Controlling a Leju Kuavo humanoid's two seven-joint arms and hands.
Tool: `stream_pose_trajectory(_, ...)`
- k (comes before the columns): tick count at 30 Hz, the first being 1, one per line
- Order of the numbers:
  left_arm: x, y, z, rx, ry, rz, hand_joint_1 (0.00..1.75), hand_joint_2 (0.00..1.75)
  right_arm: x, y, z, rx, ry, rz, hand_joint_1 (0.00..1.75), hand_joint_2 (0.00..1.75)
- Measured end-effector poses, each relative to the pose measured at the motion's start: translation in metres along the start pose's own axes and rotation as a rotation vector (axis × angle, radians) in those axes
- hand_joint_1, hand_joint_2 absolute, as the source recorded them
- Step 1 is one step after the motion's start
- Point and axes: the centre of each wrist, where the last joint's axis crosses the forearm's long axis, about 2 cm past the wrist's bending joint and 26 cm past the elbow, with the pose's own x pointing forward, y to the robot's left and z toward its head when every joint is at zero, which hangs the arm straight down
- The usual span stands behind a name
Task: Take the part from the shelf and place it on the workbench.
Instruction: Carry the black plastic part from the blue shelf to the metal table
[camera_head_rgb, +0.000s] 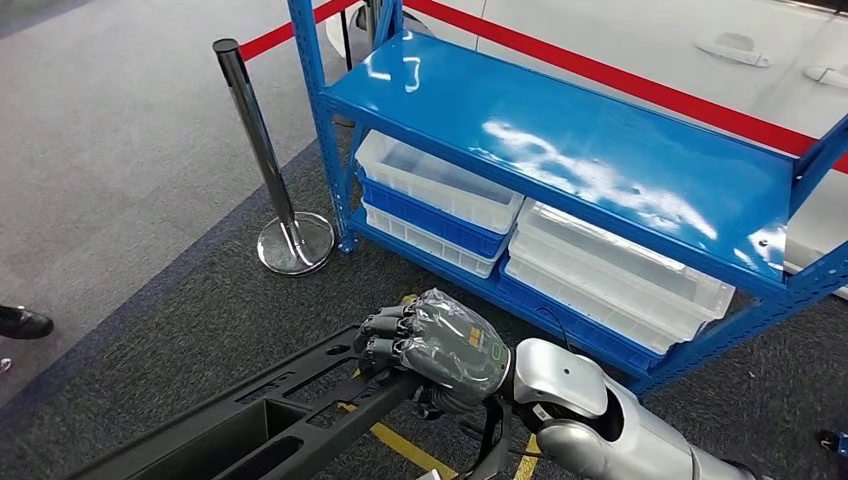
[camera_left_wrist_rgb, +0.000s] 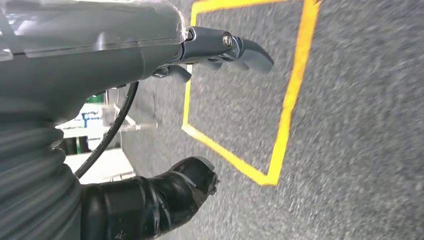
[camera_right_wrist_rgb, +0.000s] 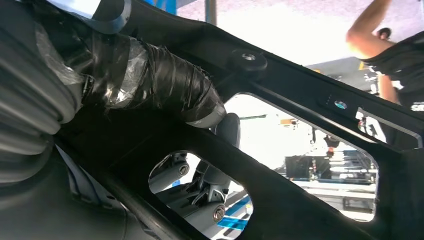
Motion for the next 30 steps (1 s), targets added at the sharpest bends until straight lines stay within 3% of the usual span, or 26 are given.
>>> stream_pose_trajectory(30,-0.0014,-0.0003,-0.0002,-0.007,0.002,0.008,0.00,1.75,-0.0011,-0.0042,0.0099,-0.007,0.032,0.029,1.75,1.75)
